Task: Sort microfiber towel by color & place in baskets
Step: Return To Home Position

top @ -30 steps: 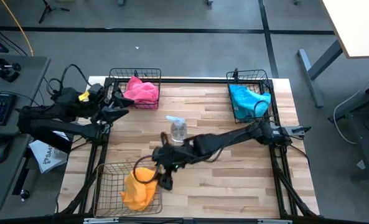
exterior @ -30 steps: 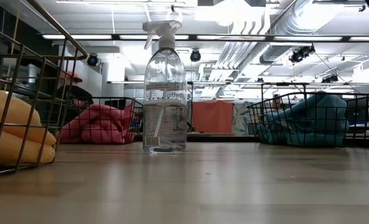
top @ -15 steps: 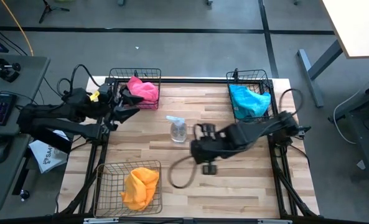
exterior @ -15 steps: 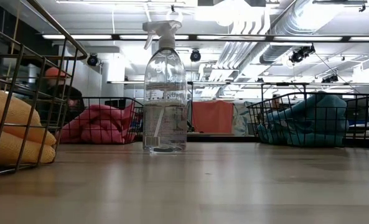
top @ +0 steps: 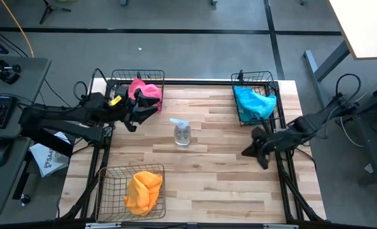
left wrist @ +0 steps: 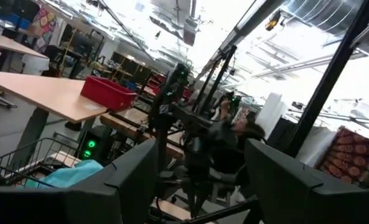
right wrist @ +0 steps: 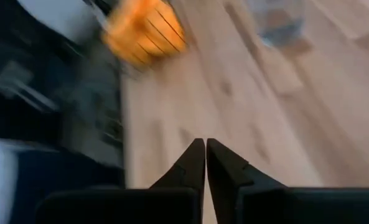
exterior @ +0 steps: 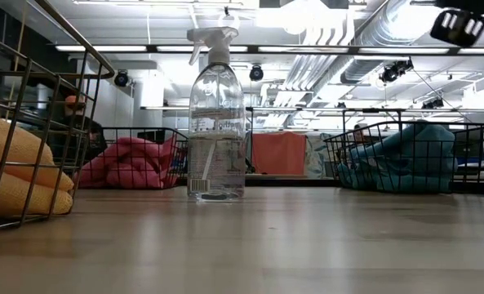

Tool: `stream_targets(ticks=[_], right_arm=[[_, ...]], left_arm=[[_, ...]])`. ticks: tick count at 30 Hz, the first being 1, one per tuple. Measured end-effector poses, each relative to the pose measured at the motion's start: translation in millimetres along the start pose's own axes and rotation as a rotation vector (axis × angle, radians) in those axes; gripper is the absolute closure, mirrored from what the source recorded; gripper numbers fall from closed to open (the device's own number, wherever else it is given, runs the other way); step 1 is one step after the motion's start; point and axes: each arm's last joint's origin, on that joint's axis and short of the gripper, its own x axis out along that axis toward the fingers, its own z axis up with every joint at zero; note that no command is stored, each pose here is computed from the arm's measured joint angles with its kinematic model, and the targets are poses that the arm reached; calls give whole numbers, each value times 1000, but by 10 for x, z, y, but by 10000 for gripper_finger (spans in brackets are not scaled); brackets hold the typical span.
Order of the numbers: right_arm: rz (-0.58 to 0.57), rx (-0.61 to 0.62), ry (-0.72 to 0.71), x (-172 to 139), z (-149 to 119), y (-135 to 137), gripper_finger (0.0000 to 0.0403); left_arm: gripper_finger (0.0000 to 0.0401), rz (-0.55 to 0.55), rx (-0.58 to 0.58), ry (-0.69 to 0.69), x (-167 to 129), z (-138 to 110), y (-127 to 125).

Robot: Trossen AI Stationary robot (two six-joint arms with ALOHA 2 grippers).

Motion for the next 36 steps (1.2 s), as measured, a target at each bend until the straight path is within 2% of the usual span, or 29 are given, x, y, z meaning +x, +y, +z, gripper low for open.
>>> stream_targets(ticks=[2, 5, 7, 11, 14, 21, 26, 31, 33, 36], right_arm=[[97, 79, -85, -45, -70, -92, 392], [188, 123, -176, -59, -144, -182, 397], [195, 136, -233, -59, -159, -218, 401], [187, 152, -321, -75, -107, -230, 402], [205, 138, -381, -90, -42, -220, 402], [178, 122, -592, -155, 140, -229, 402], [154, 156, -685, -187, 236, -271, 402], [159, 210, -709, -196, 272, -297, 402], [157, 214, -710, -194, 275, -302, 402], [153, 215, -713, -195, 280, -308, 402]], left_arm=[[174, 16, 10, -6, 54, -25, 32], [174, 51, 29, -18, 102, -28, 108], [174, 61, 38, -14, 100, -1, 171], [174, -19, 79, -10, -3, 132, 214], [176, -30, 131, 16, -139, 203, 215], [233, 4, 190, 127, -345, 156, 237], [304, -73, 110, 64, -436, -277, 440], [384, -165, -62, -120, -692, -722, 660], [395, -185, -102, -151, -809, -855, 724], [392, -158, -137, -191, -942, -987, 795]])
